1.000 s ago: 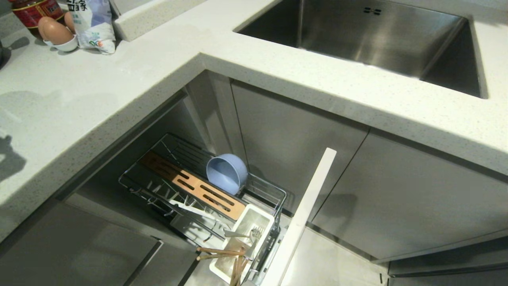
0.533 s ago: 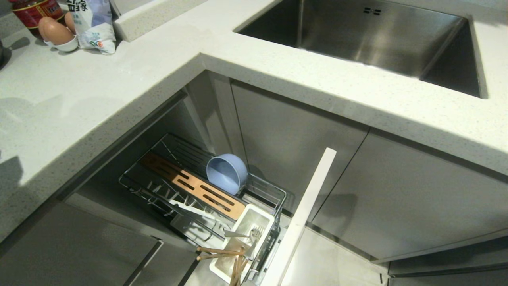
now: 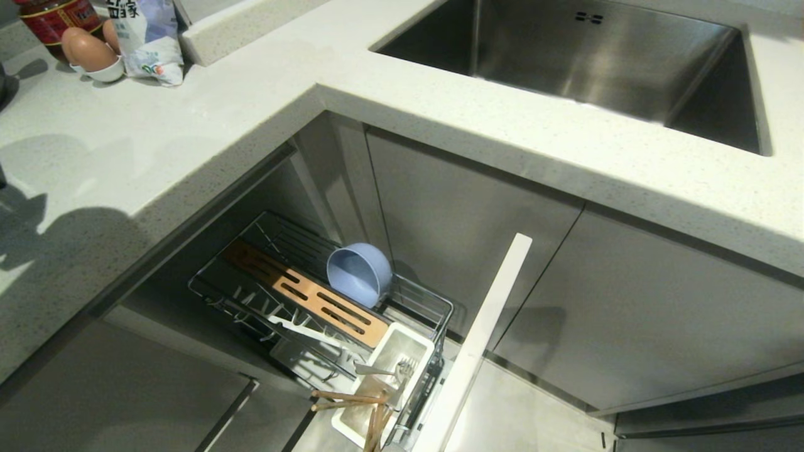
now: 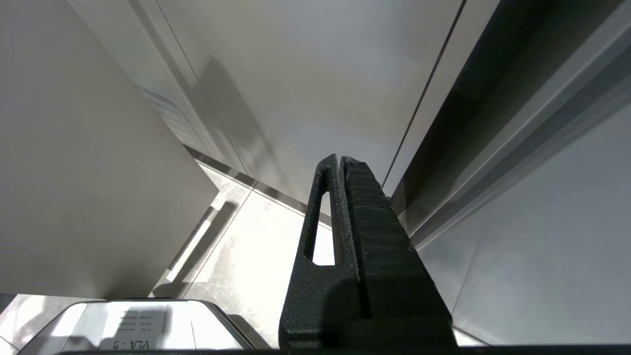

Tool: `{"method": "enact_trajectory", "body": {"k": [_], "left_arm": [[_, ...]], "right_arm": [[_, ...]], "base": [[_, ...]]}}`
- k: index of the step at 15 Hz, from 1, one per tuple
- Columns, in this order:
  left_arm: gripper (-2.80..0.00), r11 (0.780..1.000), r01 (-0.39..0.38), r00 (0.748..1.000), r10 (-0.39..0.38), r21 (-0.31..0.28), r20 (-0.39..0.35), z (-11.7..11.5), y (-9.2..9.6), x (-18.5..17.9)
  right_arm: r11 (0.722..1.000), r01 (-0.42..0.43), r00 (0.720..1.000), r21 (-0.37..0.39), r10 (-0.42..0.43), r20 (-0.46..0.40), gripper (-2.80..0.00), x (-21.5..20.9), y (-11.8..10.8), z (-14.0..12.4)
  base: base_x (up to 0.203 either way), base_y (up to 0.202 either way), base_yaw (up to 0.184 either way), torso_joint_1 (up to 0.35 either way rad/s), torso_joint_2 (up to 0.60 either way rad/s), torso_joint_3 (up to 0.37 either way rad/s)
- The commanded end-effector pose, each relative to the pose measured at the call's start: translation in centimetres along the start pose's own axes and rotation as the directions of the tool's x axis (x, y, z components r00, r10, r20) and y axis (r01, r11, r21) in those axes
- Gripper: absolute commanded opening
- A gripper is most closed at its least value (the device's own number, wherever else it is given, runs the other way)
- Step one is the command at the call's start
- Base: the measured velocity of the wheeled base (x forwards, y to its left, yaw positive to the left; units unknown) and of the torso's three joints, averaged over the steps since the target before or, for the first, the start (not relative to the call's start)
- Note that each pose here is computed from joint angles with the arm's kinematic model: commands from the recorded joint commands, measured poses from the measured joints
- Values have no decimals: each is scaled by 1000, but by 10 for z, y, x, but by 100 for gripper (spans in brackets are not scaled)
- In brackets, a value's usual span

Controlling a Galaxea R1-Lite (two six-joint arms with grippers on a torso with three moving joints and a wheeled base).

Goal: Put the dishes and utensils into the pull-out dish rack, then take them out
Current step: Take the plate out of the cupboard

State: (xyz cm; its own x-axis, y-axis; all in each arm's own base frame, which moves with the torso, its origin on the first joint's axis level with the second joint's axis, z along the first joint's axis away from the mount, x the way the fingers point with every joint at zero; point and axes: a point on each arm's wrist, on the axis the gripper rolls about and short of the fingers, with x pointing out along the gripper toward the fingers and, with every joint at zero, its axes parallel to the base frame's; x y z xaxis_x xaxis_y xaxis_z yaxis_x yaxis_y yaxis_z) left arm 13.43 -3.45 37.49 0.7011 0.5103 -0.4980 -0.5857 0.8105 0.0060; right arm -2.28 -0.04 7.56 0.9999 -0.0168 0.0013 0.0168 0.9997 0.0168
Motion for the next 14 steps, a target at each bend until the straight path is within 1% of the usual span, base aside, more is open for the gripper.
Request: {"method": "enact_trajectory", "body": {"k": [1, 3, 5, 7, 8, 9, 10, 14], "left_arm": [[-280, 998, -33, 999, 34, 45, -34, -2, -19, 16], [-280, 997, -57, 997, 60, 59, -44, -2, -27, 25], [-280, 996, -68, 997, 70, 64, -39, -2, -26, 24], [-280, 991, -88, 994, 94, 96, -57, -5, -26, 26], [-280, 982, -114, 988, 128, 150, -88, -10, -25, 28], [-280, 973, -133, 982, 155, 188, -105, -12, -27, 31], [-280, 967, -153, 980, 176, 202, -97, -13, -30, 34], [-280, 960, -184, 976, 204, 209, -78, -12, -30, 36]], "right_arm": [[1000, 0, 1000, 0, 0, -1, -280, 0, 0, 0], [1000, 0, 1000, 0, 0, -1, -280, 0, 0, 0], [1000, 0, 1000, 0, 0, -1, -280, 0, 0, 0], [1000, 0, 1000, 0, 0, -1, -280, 0, 0, 0], [1000, 0, 1000, 0, 0, -1, -280, 0, 0, 0], [1000, 0, 1000, 0, 0, 0, -280, 0, 0, 0], [1000, 0, 1000, 0, 0, 0, -280, 0, 0, 0], [1000, 0, 1000, 0, 0, -1, -280, 0, 0, 0]], "base": [[0, 0, 0, 0, 0, 0], [0, 0, 0, 0, 0, 0], [0, 0, 0, 0, 0, 0], [0, 0, 0, 0, 0, 0], [0, 0, 0, 0, 0, 0], [0, 0, 0, 0, 0, 0], [0, 0, 0, 0, 0, 0], [0, 0, 0, 0, 0, 0]]}}
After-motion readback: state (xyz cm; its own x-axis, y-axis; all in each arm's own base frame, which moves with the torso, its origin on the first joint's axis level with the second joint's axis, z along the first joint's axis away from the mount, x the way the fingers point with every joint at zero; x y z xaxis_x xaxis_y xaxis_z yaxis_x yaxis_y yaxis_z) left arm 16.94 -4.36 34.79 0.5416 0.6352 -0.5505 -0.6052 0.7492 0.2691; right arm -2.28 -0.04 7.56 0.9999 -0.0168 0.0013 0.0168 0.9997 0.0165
